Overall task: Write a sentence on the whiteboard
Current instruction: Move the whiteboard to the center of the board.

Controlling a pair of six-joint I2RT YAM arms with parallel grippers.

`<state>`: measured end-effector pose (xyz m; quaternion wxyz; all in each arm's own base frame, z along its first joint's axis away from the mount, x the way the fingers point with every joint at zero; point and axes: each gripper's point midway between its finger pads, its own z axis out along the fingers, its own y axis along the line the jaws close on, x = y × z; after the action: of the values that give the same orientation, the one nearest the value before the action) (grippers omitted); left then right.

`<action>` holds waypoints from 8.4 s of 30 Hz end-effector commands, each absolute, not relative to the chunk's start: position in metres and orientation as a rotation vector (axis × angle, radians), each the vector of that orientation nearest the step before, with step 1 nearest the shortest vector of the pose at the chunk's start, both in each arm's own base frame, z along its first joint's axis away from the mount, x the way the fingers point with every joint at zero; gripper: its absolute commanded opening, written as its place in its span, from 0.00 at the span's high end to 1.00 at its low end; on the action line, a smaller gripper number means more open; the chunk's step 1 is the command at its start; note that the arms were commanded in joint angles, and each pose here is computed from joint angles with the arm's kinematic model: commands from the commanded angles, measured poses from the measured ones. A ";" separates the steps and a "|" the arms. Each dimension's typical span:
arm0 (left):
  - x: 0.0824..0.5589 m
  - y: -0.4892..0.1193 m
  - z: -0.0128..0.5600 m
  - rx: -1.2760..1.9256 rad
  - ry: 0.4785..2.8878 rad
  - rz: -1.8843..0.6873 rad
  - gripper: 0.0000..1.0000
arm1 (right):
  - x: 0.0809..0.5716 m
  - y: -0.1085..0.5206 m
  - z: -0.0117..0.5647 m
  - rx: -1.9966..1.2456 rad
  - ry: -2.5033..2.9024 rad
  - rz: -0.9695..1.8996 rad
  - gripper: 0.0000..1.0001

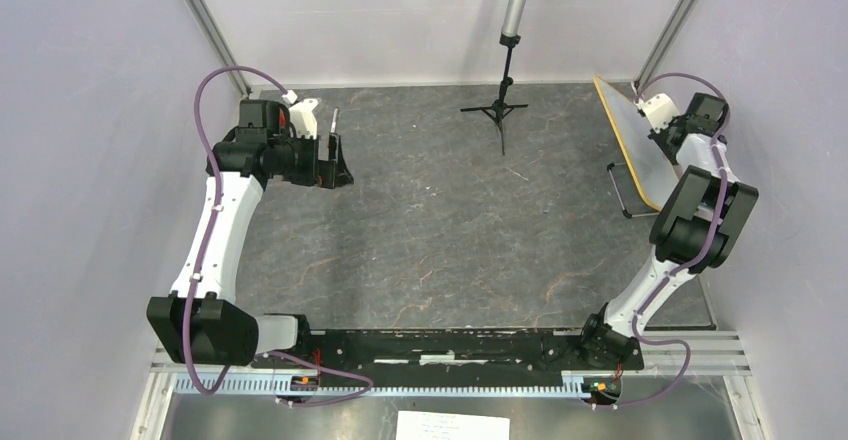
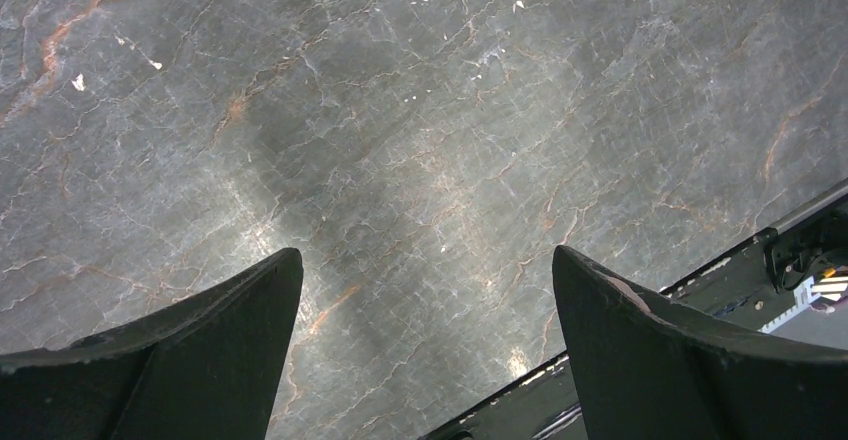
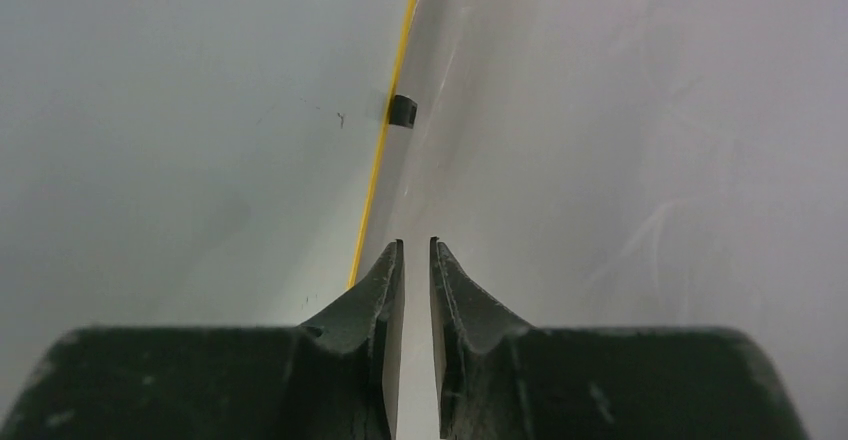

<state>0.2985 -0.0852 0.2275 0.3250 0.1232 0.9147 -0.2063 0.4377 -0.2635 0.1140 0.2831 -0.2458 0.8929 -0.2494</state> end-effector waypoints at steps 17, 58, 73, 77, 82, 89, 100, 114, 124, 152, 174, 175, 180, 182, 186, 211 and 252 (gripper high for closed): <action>0.302 -0.093 0.248 0.335 2.335 -0.571 0.00 | 0.438 -0.262 0.025 -0.809 2.486 -0.586 0.86; 0.299 -0.094 0.252 0.338 2.316 -0.577 0.00 | 0.378 -0.159 -0.035 -0.836 2.607 0.010 0.93; 0.302 -0.098 0.243 0.347 2.336 -0.599 0.00 | 0.339 -0.088 -0.033 -0.833 2.608 0.195 0.95; 0.301 -0.099 0.242 0.349 2.338 -0.607 0.00 | 0.323 -0.070 -0.036 -0.858 2.614 0.271 0.95; 0.301 -0.100 0.241 0.348 2.339 -0.610 0.00 | 0.302 -0.043 -0.040 -0.922 2.598 0.323 0.95; 0.300 -0.102 0.241 0.349 2.339 -0.618 0.00 | 0.282 -0.008 -0.039 -1.013 2.552 0.383 0.95; 0.297 -0.102 0.243 0.355 2.330 -0.621 0.00 | 0.313 -0.026 0.033 -1.104 2.360 0.392 0.73; 0.296 -0.103 0.239 0.370 2.337 -0.626 0.00 | 0.370 -0.049 0.054 -1.580 2.027 0.177 0.39; 0.295 -0.102 0.237 0.369 2.339 -0.615 0.00 | 0.392 -0.045 0.034 -1.757 1.879 0.192 0.44; 0.299 -0.103 0.227 0.304 2.392 -0.643 0.00 | 0.358 0.024 0.004 -1.956 1.700 0.499 0.84; 0.303 -0.120 0.246 0.187 2.342 -0.793 0.01 | 0.277 0.155 -0.002 -1.709 1.917 0.510 1.00; 0.303 -0.122 0.246 0.186 2.344 -0.814 0.02 | 0.273 0.157 -0.003 -1.705 1.921 0.512 1.00; 0.296 -0.133 0.240 0.188 2.369 -0.913 0.05 | 0.269 0.156 -0.010 -1.595 2.013 0.475 1.00; 0.294 -0.135 0.236 0.191 2.381 -0.926 0.05 | 0.272 0.155 -0.010 -1.516 2.070 0.470 1.00; 0.295 -0.140 0.232 0.210 2.397 -0.926 0.07 | 0.267 0.160 -0.010 -1.364 2.156 0.527 1.00; 0.279 -0.212 0.220 0.443 2.490 -1.088 0.43 | 0.242 0.171 -0.015 -1.281 2.171 0.566 1.00; 0.244 -0.182 0.199 0.672 2.695 -0.960 0.38 | 0.194 0.185 -0.014 -1.421 2.260 0.592 0.77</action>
<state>0.2421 -0.1898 0.1963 0.0961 0.1873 0.9155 -0.3429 0.2547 0.1987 0.0150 0.3133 -0.5010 0.7857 0.1831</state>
